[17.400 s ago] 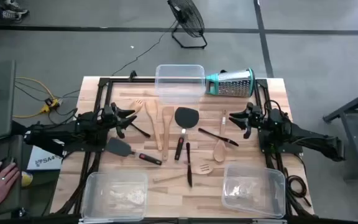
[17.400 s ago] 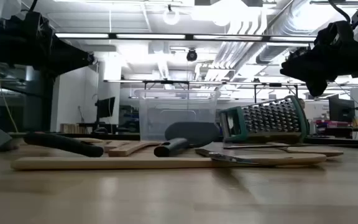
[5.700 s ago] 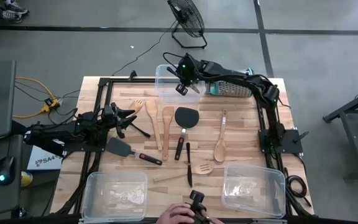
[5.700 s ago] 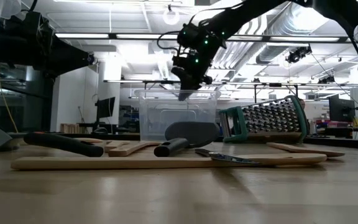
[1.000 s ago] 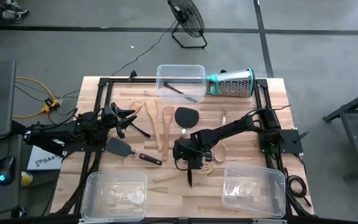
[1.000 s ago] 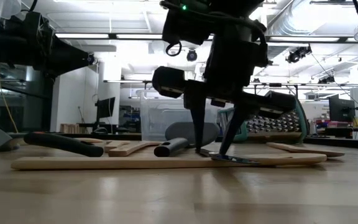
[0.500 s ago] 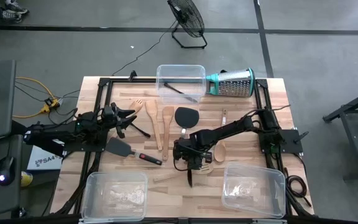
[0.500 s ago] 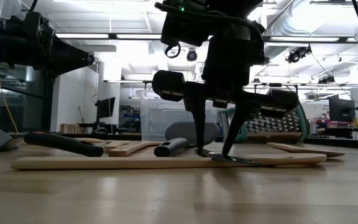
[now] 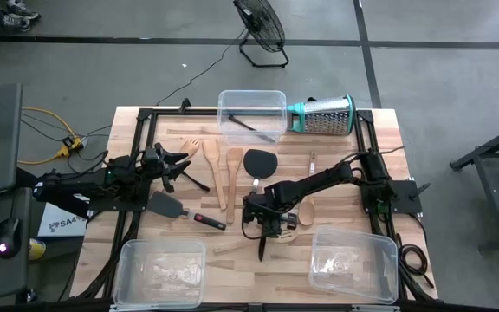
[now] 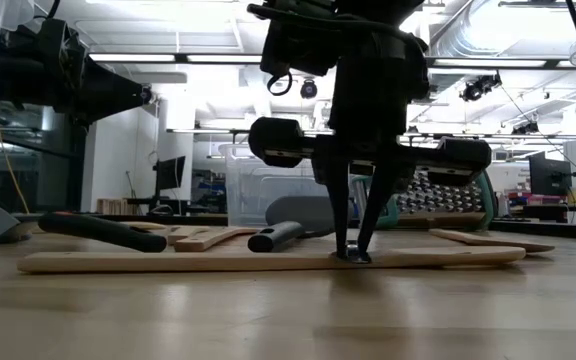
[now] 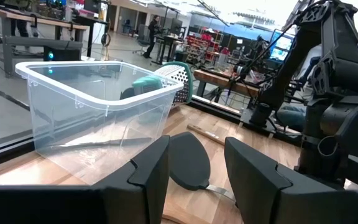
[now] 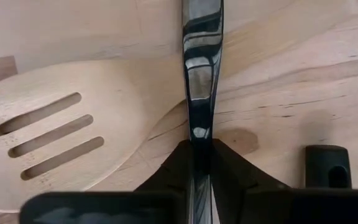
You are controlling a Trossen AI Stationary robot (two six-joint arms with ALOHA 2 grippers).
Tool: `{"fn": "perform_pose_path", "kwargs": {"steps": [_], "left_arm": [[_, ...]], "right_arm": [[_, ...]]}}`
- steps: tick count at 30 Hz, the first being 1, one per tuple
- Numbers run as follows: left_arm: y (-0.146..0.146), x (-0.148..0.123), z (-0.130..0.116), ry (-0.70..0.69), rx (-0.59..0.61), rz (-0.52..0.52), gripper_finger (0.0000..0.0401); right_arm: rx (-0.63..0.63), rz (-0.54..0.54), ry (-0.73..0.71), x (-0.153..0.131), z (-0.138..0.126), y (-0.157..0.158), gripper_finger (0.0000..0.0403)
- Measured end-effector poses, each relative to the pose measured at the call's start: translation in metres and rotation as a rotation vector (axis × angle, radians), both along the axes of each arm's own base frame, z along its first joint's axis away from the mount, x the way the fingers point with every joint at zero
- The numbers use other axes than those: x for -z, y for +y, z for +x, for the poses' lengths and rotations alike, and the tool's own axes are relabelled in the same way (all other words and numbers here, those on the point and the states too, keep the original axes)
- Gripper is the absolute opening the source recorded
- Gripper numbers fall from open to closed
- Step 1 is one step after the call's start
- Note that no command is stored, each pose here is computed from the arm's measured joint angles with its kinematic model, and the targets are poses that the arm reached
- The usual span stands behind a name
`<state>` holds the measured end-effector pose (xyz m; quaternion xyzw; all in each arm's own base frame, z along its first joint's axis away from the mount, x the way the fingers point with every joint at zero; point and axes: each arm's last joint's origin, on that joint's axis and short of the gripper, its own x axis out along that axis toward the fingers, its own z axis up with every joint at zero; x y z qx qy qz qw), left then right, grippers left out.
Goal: Pick & Place Kitchen Items
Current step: Put the black table knife into the top transparent bin
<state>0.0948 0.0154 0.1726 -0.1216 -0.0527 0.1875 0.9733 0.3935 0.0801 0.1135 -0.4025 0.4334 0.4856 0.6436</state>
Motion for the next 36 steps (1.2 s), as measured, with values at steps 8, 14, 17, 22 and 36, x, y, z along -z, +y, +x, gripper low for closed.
{"fn": "perform_pose_path", "kwargs": {"steps": [8, 14, 17, 22, 36], "left_arm": [[0.000, 0.000, 0.000, 0.000, 0.000, 0.000, 0.0152], [0.000, 0.000, 0.000, 0.000, 0.000, 0.000, 0.0152], [0.000, 0.000, 0.000, 0.000, 0.000, 0.000, 0.0152], [0.000, 0.000, 0.000, 0.000, 0.000, 0.000, 0.0152], [0.000, 0.000, 0.000, 0.000, 0.000, 0.000, 0.0152]], "right_arm": [[0.083, 0.010, 0.020, 0.000, 0.000, 0.000, 0.0029], [0.154, 0.021, 0.038, 0.000, 0.000, 0.000, 0.0029], [0.186, 0.021, 0.048, -0.002, 0.001, 0.000, 0.0029], [0.217, 0.024, 0.053, -0.005, 0.005, 0.001, 0.0029], [0.257, 0.011, 0.051, -0.017, 0.013, 0.002, 0.0029]]}}
